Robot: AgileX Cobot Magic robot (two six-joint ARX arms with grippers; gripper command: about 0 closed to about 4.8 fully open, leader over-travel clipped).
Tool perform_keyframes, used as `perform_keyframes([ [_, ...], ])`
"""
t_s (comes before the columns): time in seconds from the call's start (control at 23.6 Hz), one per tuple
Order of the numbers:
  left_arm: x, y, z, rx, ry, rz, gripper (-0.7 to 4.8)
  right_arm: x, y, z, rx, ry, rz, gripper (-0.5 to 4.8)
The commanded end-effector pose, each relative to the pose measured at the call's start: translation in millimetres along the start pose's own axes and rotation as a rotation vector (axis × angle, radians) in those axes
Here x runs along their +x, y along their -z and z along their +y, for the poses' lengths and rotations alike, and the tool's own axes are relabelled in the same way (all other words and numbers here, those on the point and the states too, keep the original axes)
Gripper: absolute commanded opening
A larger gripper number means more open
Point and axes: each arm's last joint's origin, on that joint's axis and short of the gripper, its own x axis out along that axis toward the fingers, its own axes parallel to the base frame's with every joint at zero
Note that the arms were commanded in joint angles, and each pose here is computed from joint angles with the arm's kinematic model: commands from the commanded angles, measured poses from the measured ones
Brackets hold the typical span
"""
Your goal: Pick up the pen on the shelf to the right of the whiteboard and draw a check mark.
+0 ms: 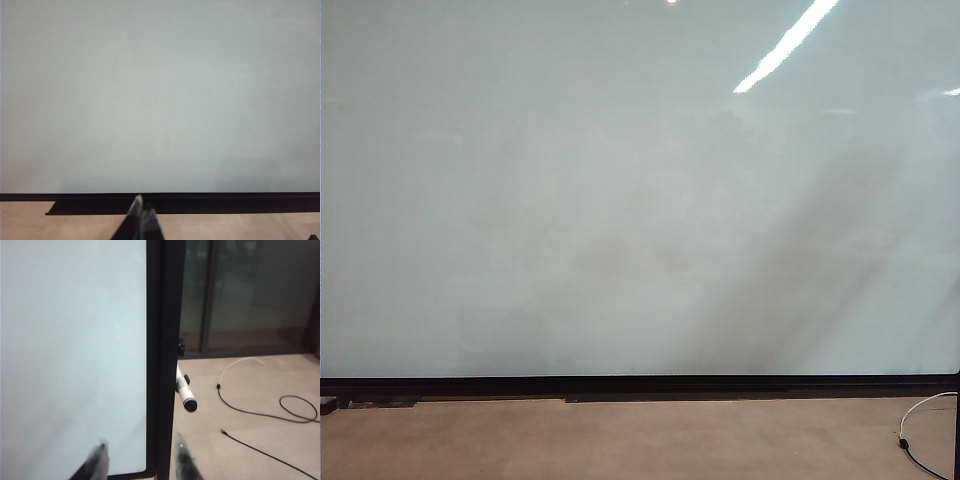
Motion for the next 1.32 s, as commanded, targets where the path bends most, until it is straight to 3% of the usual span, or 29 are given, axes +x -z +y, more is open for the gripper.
perform_keyframes([
  [0.04,0,-2,0.0,0.005,0.000,-0.009,-0.04,6,-3,-4,-0.035,-0.027,-0.053,2.15],
  [0.25,0,-2,0.0,0.005,0.000,-0.009,-0.04,19,3,-9,-0.070,-0.045,-0.074,2.85],
  [0.76,0,-2,0.0,0.005,0.000,-0.009,-0.05,79,27,-27,-0.063,-0.098,-0.018,2.84],
  [1.32,0,-2,0.0,0.005,0.000,-0.009,-0.05,101,38,-55,-0.076,-0.130,0.021,2.84],
])
